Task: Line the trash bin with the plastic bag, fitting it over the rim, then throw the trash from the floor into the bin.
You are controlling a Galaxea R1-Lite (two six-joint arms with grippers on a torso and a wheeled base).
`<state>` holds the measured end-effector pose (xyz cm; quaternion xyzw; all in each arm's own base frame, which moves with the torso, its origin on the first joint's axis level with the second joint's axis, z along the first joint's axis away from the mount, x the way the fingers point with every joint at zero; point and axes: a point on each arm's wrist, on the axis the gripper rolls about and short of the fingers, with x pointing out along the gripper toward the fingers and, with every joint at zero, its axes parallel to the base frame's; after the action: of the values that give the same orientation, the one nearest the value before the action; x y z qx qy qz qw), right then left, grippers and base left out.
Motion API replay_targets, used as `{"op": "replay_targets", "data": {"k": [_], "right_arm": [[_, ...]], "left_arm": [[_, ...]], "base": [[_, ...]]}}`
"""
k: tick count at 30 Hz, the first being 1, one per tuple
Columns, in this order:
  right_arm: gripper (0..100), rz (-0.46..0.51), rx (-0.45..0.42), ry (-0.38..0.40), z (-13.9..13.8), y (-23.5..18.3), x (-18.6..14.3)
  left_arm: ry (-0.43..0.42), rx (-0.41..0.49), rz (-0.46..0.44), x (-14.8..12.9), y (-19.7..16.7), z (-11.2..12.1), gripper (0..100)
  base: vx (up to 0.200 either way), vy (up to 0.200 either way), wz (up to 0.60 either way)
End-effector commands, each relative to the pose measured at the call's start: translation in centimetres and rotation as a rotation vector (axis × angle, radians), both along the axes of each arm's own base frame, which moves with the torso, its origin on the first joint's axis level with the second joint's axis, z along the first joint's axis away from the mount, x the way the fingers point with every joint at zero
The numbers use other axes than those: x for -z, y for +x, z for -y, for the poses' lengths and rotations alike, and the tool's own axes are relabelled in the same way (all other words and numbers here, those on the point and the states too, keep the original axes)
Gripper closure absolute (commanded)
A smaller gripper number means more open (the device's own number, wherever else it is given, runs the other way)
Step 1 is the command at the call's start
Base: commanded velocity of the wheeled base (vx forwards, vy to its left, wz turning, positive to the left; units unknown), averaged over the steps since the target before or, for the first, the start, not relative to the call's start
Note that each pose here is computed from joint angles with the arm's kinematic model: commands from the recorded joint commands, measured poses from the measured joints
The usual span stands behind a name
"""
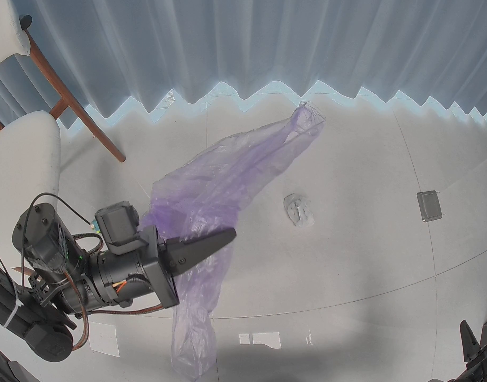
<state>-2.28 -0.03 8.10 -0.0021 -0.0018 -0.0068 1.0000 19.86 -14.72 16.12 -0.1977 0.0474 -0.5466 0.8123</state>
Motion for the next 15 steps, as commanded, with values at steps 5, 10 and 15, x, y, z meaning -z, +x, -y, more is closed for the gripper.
{"op": "replay_targets", "data": {"k": [5, 10, 15], "right_arm": [[0, -0.001, 0.0, 0.0, 0.0, 0.0, 0.5], [0, -0.001, 0.0, 0.0, 0.0, 0.0, 0.5], [0, -0.001, 0.0, 0.0, 0.0, 0.0, 0.5]], "left_arm": [[0.028, 0.095, -0.038, 0.8, -2.9, 0.4, 100], [0.043, 0.106, -0.052, 1.3, -3.3, 0.5, 100], [0.052, 0.069, -0.063, 1.7, -2.4, 0.1, 100]], "base": [[0.0, 0.0, 0.0], [0.0, 0.0, 0.0], [0.0, 0.0, 0.0]]}}
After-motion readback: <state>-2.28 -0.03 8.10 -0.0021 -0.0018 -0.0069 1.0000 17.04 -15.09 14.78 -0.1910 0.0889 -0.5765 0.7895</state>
